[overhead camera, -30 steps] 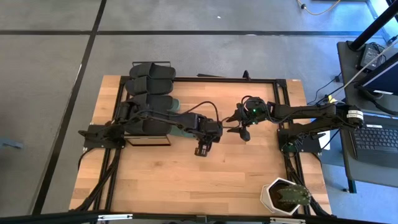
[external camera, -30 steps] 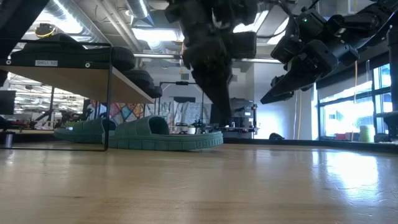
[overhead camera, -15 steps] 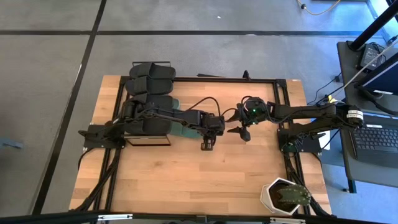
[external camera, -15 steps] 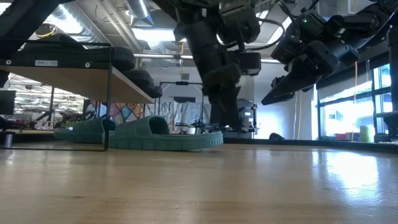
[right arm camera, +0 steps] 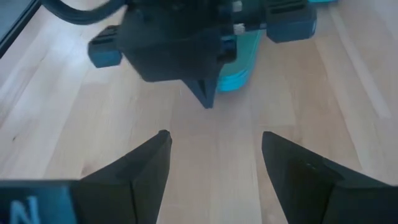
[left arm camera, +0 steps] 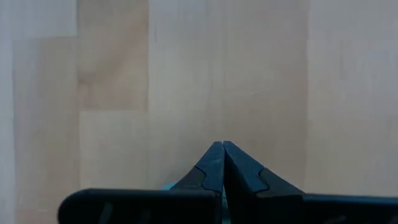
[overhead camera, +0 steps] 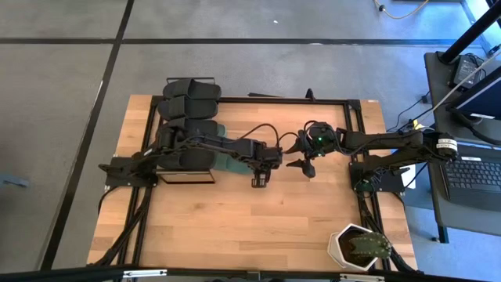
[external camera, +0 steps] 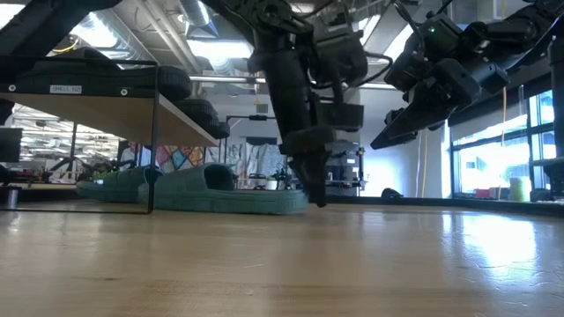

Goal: Pick and place slides into the shelf
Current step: Put the green slipper under the shelf

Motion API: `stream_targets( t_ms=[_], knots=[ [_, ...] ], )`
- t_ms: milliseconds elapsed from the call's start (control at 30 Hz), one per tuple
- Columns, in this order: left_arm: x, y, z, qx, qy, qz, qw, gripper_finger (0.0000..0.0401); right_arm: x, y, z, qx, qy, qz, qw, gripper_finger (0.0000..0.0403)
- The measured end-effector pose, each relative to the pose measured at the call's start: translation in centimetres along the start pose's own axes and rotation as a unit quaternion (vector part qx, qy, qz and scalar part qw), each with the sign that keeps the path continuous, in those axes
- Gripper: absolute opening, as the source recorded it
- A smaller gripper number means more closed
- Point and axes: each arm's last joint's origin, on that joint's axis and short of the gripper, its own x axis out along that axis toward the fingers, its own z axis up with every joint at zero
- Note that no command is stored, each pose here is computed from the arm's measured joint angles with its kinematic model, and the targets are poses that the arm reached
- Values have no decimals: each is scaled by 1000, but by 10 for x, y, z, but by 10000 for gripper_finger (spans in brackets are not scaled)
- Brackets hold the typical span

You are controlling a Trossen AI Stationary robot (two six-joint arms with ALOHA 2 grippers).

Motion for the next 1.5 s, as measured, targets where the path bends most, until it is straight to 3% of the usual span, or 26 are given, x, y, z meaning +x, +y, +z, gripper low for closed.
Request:
stream_targets(
  t_ms=[467,900,1500],
  knots=[
    [-1,10,-22,-33,110,60,992,0,0,0,0,-1,-2,0,1000,251],
    [-9,13,-43,-50,220,127,966,0,0,0,0,-2,-2,0,1000,251],
    [-18,12,-58,-60,300,138,942,0,0,0,-2,3,12,1,1000,251]
  ],
)
